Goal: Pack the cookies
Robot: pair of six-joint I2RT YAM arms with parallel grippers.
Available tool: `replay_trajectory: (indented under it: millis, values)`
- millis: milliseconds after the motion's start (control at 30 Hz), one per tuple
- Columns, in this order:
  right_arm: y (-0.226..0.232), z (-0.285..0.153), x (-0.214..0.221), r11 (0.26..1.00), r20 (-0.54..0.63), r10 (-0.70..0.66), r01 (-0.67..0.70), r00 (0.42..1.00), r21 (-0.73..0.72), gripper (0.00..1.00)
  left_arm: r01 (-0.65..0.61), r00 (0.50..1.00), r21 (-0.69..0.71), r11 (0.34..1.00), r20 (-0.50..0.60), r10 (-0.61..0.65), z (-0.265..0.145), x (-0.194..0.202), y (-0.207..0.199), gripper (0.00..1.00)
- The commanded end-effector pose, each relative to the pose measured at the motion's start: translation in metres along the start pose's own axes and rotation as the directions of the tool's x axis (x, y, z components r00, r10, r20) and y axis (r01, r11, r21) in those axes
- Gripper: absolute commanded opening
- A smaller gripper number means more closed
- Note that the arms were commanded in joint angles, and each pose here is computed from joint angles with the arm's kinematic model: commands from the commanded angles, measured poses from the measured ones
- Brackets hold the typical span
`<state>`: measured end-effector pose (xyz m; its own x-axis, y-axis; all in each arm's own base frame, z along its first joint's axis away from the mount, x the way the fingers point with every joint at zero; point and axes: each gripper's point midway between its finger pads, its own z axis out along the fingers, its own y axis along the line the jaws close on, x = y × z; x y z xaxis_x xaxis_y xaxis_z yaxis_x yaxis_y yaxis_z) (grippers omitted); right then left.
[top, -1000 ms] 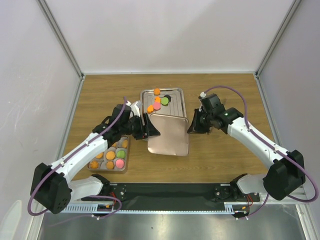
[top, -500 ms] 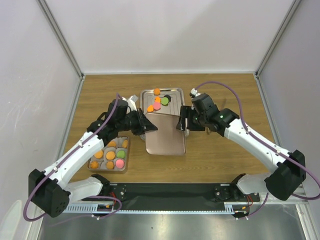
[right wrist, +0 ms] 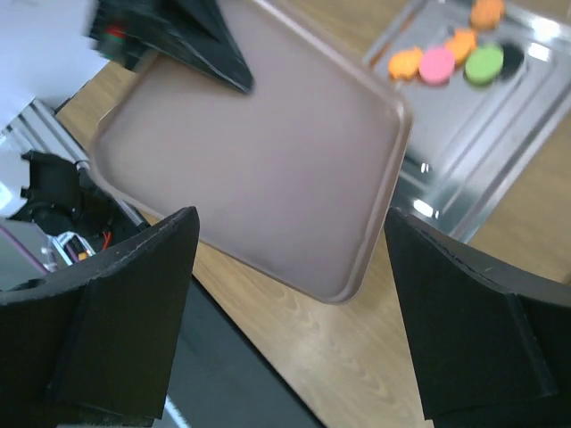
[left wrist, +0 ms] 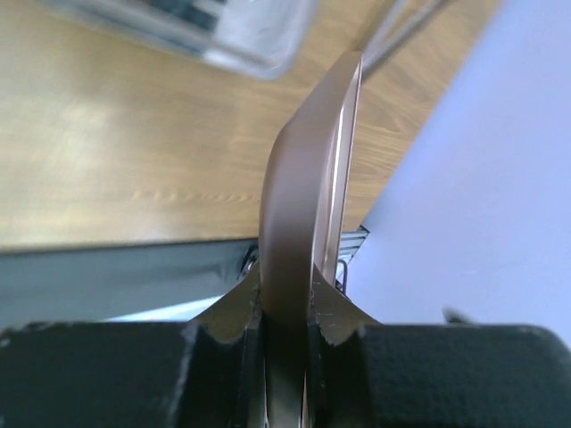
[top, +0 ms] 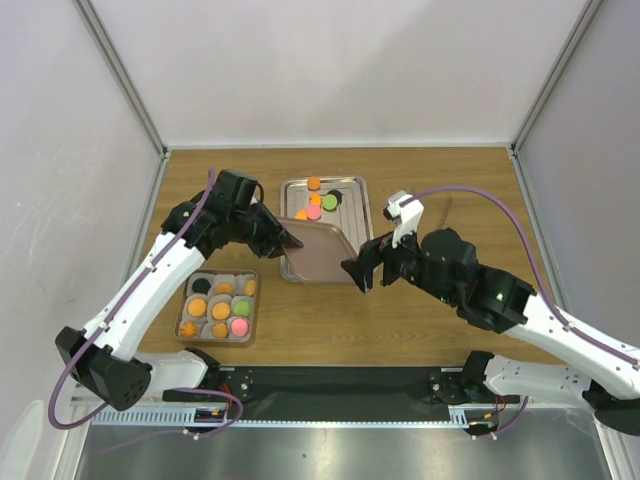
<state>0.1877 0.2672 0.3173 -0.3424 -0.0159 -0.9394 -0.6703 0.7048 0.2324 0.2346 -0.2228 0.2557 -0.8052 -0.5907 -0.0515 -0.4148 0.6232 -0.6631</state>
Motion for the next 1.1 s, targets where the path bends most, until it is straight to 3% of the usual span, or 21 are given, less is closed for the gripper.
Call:
replay_trajectory:
  millis: [0, 367, 733, 1067]
  values:
    - [0.014, -0.003, -0.026, 0.988, 0.125, -0.153, 0.155, 0.980, -0.009, 0.90, 0.161, 0.985, -0.087, 0.983, -0.052, -0.166, -0.013, 0.011, 0.011, 0.00]
    - [0.081, -0.009, -0.011, 0.902, 0.122, -0.397, 0.412, 0.909, -0.129, 0.91, 0.219, 0.972, -0.043, 0.975, -0.075, -0.222, -0.034, 0.005, 0.005, 0.00]
    - [0.076, 0.029, -0.006, 0.835, 0.090, -0.542, 0.547, 0.836, -0.057, 0.89, 0.204, 0.972, 0.001, 0.979, -0.121, -0.202, -0.042, 0.014, 0.000, 0.00]
    - [0.076, 0.049, 0.006, 0.799, 0.053, -0.595, 0.597, 0.802, -0.071, 0.73, 0.191, 0.970, 0.025, 0.981, -0.156, -0.185, -0.042, 0.021, -0.001, 0.00]
